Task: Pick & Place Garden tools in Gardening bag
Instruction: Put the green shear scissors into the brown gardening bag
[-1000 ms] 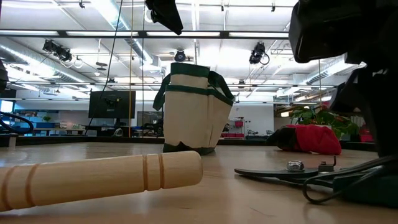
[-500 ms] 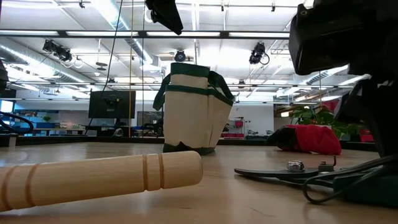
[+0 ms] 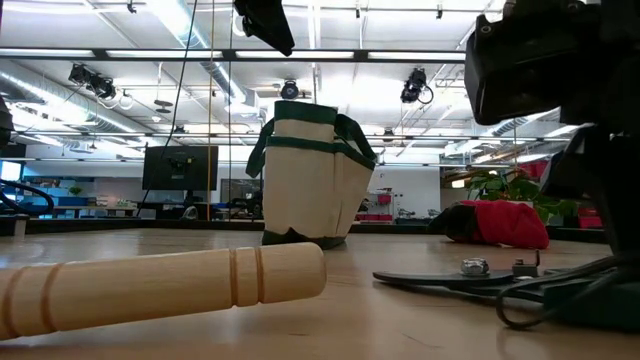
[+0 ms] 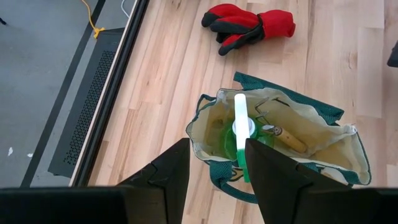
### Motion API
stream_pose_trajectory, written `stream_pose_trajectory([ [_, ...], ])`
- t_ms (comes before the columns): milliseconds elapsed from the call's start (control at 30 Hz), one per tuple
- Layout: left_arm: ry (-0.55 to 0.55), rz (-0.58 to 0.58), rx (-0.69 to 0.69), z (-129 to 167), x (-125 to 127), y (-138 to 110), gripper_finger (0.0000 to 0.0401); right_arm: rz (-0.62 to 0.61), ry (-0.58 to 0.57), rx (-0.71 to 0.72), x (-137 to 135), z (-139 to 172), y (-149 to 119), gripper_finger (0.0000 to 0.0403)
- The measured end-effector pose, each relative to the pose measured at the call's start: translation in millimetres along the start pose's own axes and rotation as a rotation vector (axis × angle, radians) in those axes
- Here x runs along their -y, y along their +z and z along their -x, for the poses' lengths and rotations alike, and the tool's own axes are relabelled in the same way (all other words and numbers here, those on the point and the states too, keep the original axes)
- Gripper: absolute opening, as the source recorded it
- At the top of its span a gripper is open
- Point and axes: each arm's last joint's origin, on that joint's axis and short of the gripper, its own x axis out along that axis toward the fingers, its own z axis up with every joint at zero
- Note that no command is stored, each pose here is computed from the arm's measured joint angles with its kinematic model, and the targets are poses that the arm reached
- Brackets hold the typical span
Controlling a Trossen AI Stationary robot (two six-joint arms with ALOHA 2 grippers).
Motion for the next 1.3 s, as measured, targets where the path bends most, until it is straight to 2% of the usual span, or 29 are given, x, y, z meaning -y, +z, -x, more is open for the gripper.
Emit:
stream_pose_trajectory([
  [167,0.0,0.0,0.0,0.0,0.0,0.0,0.0163,0.0,-0.024,0.012,-1.3,-0.7,-4.6,0.0086],
  [367,0.0,0.0,0.0,0.0,0.0,0.0,0.0163,0.008,-0.035,0.013,-0.8,-0.4,-5.4,0.0018],
  [567,0.0,0.0,0.0,0.0,0.0,0.0,0.0163,0.016,-0.028,0.011,-1.0,1.7,-4.7,0.0017],
  [900,0.0,0.0,-0.001,0.0,0.0,-0.1,0.0163,0.051,-0.079,0.135,1.3,36.3,3.1,0.0015],
  [1300,0.0,0.0,-0.002,0.0,0.0,-0.2,0.0163,0.13,-0.11,0.234,7.8,48.2,20.6,0.0011],
])
